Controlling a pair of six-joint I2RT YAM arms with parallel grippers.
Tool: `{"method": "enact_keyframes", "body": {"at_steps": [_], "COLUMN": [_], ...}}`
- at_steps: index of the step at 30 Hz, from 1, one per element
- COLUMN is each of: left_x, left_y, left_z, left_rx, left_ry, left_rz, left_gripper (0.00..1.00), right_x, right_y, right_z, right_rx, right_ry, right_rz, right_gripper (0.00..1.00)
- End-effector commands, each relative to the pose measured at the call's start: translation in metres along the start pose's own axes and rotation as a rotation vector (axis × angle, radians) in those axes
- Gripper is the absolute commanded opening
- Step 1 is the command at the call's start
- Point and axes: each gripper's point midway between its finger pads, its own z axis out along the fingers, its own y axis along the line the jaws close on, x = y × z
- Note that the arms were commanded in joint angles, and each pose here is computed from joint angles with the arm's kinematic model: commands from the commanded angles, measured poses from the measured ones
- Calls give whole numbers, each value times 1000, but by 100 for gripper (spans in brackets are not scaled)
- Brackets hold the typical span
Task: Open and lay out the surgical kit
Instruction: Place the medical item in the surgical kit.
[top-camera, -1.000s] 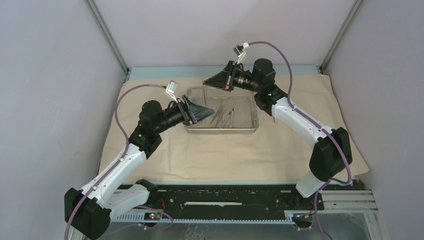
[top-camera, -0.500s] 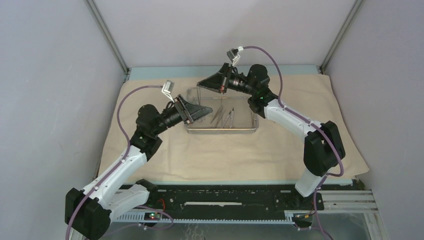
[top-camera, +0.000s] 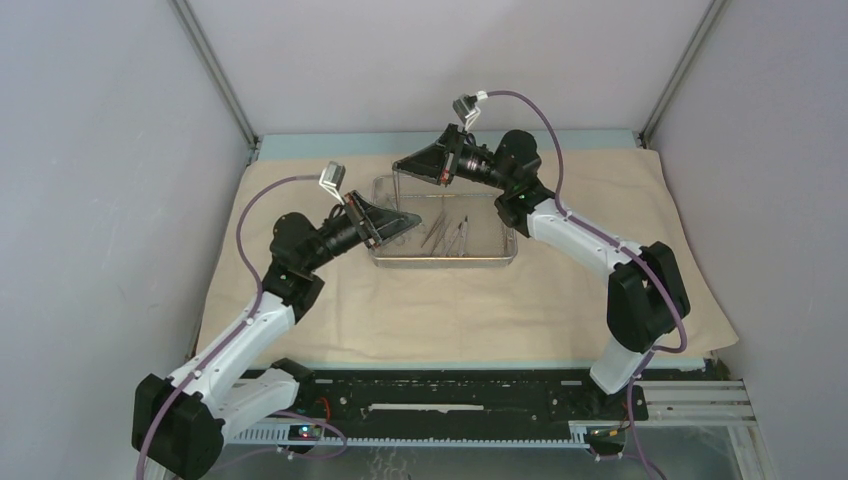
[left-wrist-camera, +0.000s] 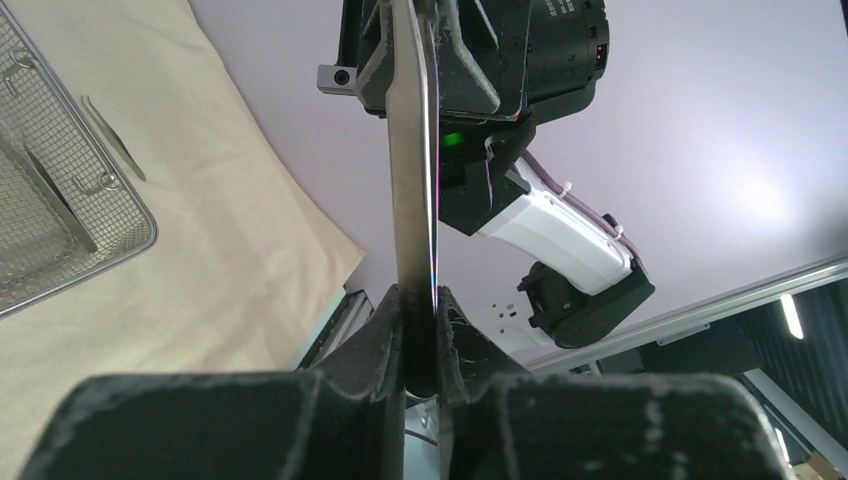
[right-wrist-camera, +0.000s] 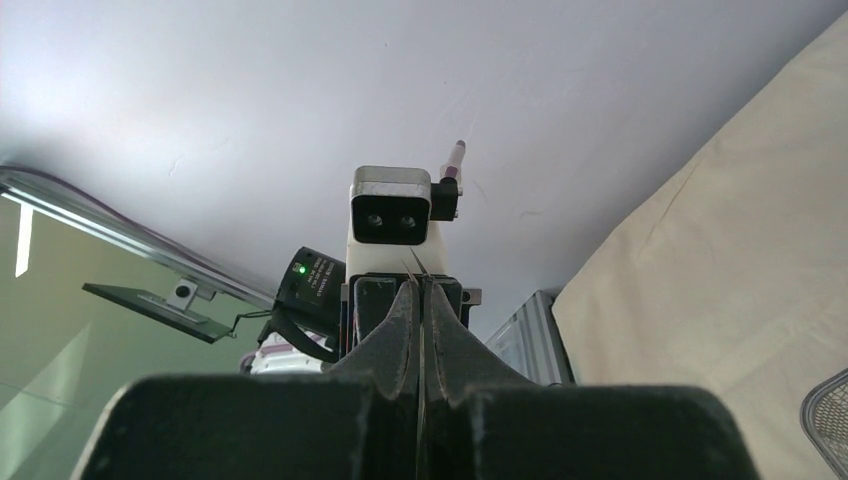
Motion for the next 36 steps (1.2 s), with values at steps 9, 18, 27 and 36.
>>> {"method": "enact_keyframes", "body": {"at_steps": [9, 18, 27, 36], "left_x": [-2, -13, -14, -16], "left_y": [7, 54, 65, 66], "left_z": [-4, -19, -22, -24], "left_rx": [-48, -363, -486, -535], "left_ry": [-4, -8, 4, -7], "left_rz": [120, 268, 368, 414], "left_gripper": [0, 0, 0, 0], "right_x": [1, -3, -1, 6], "right_y": [2, -10, -28, -44], "right_z": [-7, -26, -19, -15], "right_rx": [104, 390, 683, 800], "right_ry": [-16, -100, -77, -60], "right_rz": [-73, -175, -298, -335], "right_gripper": [43, 45, 39, 30]}}
